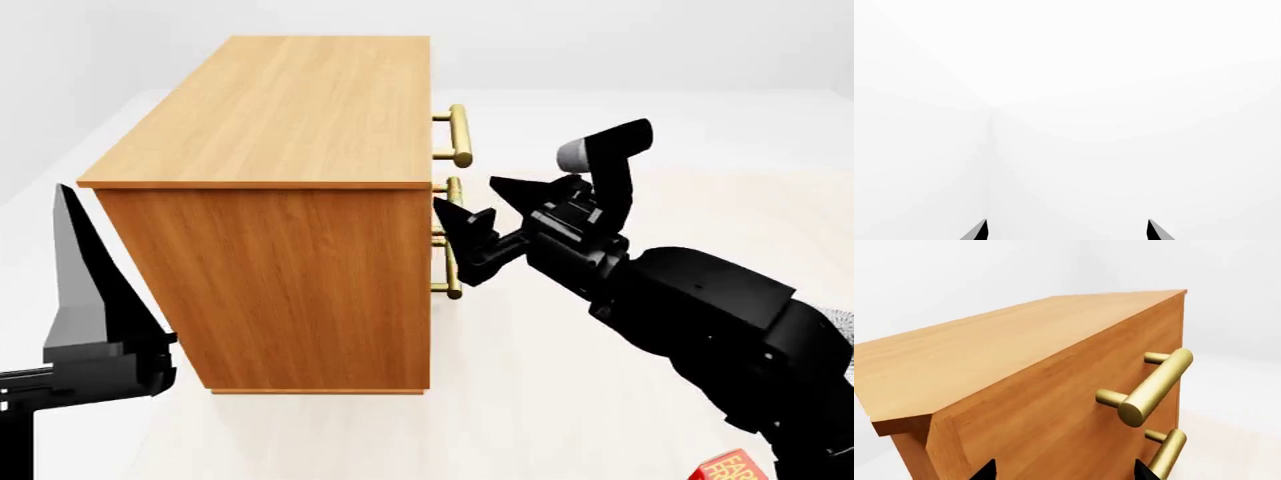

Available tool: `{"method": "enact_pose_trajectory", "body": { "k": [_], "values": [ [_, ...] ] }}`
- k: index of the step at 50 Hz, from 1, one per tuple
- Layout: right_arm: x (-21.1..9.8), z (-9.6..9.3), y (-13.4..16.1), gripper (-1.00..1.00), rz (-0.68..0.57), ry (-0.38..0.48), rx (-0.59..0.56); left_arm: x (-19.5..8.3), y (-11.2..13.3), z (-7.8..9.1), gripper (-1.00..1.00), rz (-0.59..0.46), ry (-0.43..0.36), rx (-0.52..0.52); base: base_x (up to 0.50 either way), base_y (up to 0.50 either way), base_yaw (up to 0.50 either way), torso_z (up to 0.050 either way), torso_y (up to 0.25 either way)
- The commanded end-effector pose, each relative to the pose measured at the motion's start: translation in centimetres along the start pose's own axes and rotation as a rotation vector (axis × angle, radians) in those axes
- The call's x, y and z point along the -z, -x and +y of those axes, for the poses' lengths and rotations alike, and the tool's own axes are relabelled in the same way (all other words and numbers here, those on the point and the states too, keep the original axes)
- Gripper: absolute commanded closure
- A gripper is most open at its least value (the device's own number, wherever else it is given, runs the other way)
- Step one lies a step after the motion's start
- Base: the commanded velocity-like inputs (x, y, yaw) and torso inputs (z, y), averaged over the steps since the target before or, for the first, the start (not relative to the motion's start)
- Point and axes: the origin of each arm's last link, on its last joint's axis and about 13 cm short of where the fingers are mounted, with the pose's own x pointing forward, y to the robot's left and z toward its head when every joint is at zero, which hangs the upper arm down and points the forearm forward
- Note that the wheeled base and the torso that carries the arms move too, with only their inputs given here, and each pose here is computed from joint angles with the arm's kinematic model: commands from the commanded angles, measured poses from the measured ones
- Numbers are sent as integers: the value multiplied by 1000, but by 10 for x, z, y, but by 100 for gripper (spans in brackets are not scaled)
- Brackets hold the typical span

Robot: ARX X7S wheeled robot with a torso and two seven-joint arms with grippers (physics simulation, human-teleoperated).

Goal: Close the top drawer of the cabinet and put the bowl on top of it.

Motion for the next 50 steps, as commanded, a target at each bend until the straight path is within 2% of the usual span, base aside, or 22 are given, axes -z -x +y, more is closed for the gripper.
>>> {"method": "enact_pose_trajectory", "body": {
  "k": [1,13,21,27,29,31,32,36,40,49,50],
  "values": [
    [0,15,-3,-100,-3,2,-147,2,1,0,-100,1,0,1,0,0,0,0,0],
    [1,13,1,-100,-5,13,-157,5,1,0,-100,2,0,3,0,0,0,0,1],
    [1,6,5,-100,-11,18,-92,1,0,-1,-100,2,0,2,0,0,0,0,0],
    [-2,0,19,-100,-46,25,-28,0,0,-1,-100,3,1,4,0,0,0,0,2],
    [-3,-2,23,-100,-56,41,-2,1,0,-1,-100,3,0,4,0,0,0,0,0],
    [-3,-3,28,-100,-82,94,6,1,0,-1,-100,3,2,5,0,0,0,0,0],
    [-4,-4,33,-100,-77,79,13,1,0,-1,-100,4,2,7,0,0,0,0,0],
    [-8,-7,43,-100,-98,105,54,3,0,-1,-100,5,3,8,0,0,0,0,0],
    [-15,-9,56,-100,-106,157,129,4,1,-1,-100,4,3,6,0,0,0,0,0],
    [-29,-12,79,-100,-115,210,231,3,1,-1,-100,4,3,6,0,0,0,0,0],
    [-34,-14,85,-100,-121,237,256,3,1,-1,-100,4,3,7,0,0,0,0,0]
  ]
}}
